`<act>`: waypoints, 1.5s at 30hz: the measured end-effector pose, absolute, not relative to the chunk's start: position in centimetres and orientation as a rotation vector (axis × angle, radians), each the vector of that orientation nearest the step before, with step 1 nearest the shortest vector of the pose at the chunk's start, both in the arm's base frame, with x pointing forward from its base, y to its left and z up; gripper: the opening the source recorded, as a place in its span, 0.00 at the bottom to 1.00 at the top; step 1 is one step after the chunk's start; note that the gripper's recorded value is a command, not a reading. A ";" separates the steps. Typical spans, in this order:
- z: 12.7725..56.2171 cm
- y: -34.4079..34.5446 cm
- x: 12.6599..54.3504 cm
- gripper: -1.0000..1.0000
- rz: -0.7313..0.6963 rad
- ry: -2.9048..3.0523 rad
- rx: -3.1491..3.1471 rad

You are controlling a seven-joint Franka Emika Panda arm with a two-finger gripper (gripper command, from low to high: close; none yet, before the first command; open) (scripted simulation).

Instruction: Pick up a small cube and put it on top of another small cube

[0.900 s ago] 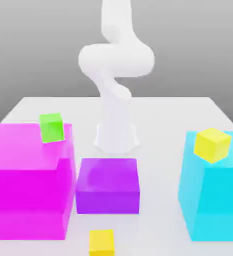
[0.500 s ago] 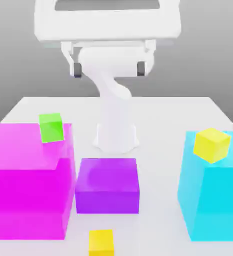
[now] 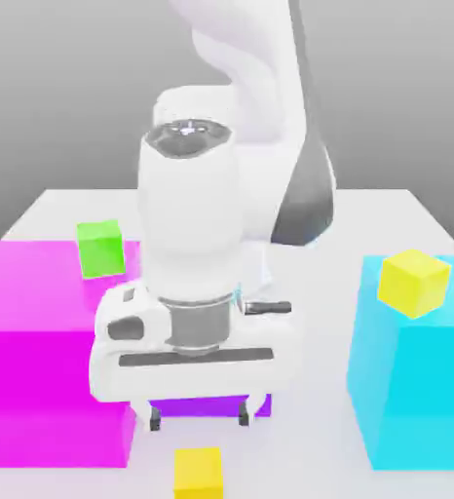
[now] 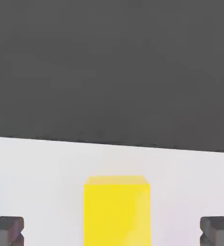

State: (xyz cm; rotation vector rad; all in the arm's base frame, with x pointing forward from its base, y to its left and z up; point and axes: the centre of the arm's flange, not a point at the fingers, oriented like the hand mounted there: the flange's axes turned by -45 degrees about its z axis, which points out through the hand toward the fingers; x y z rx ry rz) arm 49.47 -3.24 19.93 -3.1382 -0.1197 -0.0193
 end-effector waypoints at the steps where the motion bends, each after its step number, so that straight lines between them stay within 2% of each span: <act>1: 18.5 -3.3 49.4 0.50 -0.010 -0.121 -3.139; 4: 14.4 -3.3 49.3 0.50 -0.001 -0.122 -3.140; 5: 13.7 -3.3 49.2 0.00 -0.001 -0.122 -3.139; 12: 13.8 -3.3 49.2 0.00 0.000 -0.122 -3.140; 18: 20.3 -3.8 49.9 0.00 0.018 -0.111 -3.137; 22: 25.4 -6.3 50.7 0.00 0.054 -0.004 -3.117; 26: 31.5 -9.9 49.7 0.00 0.078 0.159 -3.079; 30: 36.9 -12.5 47.3 0.00 0.090 0.301 -3.040; 35: 41.4 -14.3 42.7 0.00 0.071 0.472 -3.017; 43: 46.7 -16.3 34.1 0.00 0.032 0.786 -2.990; 45: 46.8 -16.3 32.1 0.00 0.011 0.870 -2.996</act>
